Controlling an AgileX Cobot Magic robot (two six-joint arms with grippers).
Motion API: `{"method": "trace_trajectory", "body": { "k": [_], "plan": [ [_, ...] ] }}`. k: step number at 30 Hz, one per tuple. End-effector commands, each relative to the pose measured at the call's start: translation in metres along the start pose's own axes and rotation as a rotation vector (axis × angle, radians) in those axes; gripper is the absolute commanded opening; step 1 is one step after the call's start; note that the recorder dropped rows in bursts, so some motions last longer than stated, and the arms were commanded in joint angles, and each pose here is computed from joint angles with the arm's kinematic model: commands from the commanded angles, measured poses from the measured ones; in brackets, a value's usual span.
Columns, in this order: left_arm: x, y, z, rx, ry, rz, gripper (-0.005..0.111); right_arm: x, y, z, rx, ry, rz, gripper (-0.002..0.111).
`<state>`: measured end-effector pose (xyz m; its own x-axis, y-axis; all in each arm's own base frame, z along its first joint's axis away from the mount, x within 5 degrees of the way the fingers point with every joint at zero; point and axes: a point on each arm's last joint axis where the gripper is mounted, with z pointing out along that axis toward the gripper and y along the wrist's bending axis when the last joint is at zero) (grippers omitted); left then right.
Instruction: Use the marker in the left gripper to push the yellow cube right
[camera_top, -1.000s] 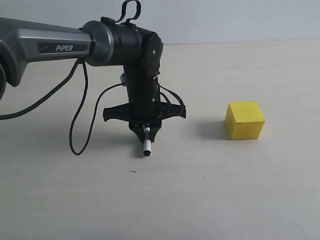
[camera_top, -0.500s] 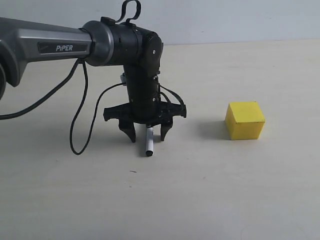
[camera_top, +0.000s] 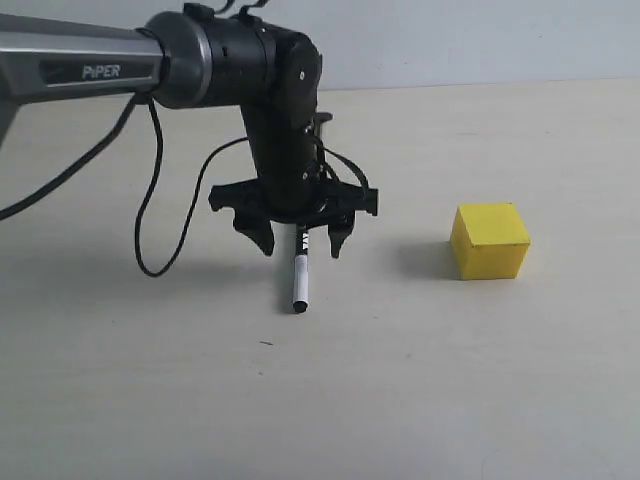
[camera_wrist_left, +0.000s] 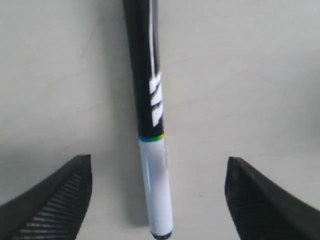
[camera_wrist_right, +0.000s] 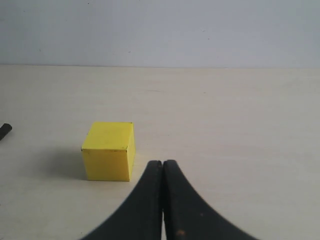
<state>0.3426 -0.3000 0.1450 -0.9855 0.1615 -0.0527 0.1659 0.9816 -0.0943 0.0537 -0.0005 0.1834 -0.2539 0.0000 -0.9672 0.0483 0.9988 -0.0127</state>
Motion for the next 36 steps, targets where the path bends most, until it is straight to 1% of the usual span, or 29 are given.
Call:
{"method": "trace_trajectory", "body": {
  "k": [1, 4, 7, 9, 11, 13, 15, 20, 22, 26, 30, 33, 36],
  "plan": [
    [-0.005, -0.001, -0.039, 0.029, -0.12, 0.065, 0.071, 0.001, 0.0, 0.0, 0.006, -0.004, 0.002, 0.0],
    [-0.003, 0.001, -0.062, 0.019, -0.177, 0.117, 0.062, 0.001, 0.0, 0.0, 0.006, -0.004, 0.002, 0.0],
    [0.002, 0.003, -0.082, 0.02, -0.195, 0.168, 0.042, 0.001, 0.0, 0.0, 0.007, -0.004, 0.0, 0.0],
    [0.007, 0.007, -0.093, 0.01, -0.207, 0.205, 0.023, 0.001, 0.0, 0.0, 0.007, -0.004, 0.0, 0.0],
    [0.012, 0.012, -0.101, -0.019, -0.219, 0.239, 0.0, 0.001, 0.0, 0.0, 0.007, -0.004, 0.0, 0.0],
    [0.019, 0.019, -0.107, -0.037, -0.255, 0.257, 0.0, 0.001, 0.0, 0.0, 0.007, -0.004, 0.0, 0.0],
    [0.026, 0.024, -0.111, -0.024, -0.308, 0.269, 0.0, 0.001, 0.0, 0.0, 0.007, -0.004, 0.0, 0.0],
    [0.052, 0.037, -0.121, 0.076, -0.498, 0.291, 0.0, 0.001, 0.0, 0.0, 0.007, -0.004, 0.0, 0.0],
    [0.066, 0.045, -0.124, 0.109, -0.563, 0.308, 0.0, 0.001, 0.0, 0.0, 0.007, -0.004, 0.0, 0.0],
    [0.1, 0.064, -0.119, 0.15, -0.643, 0.333, 0.0, 0.001, 0.0, 0.0, 0.007, -0.004, 0.0, 0.0],
    [0.137, 0.087, -0.119, 0.159, -0.751, 0.41, 0.0, 0.001, 0.0, 0.0, 0.007, -0.004, 0.0, 0.0],
    [0.165, 0.105, -0.128, 0.127, -0.76, 0.434, 0.0, 0.001, 0.0, 0.0, 0.007, -0.004, 0.0, 0.0],
    [0.183, 0.117, -0.134, 0.121, -0.766, 0.428, 0.0, 0.001, 0.0, 0.0, 0.007, -0.004, 0.0, 0.0]
  ]
}}
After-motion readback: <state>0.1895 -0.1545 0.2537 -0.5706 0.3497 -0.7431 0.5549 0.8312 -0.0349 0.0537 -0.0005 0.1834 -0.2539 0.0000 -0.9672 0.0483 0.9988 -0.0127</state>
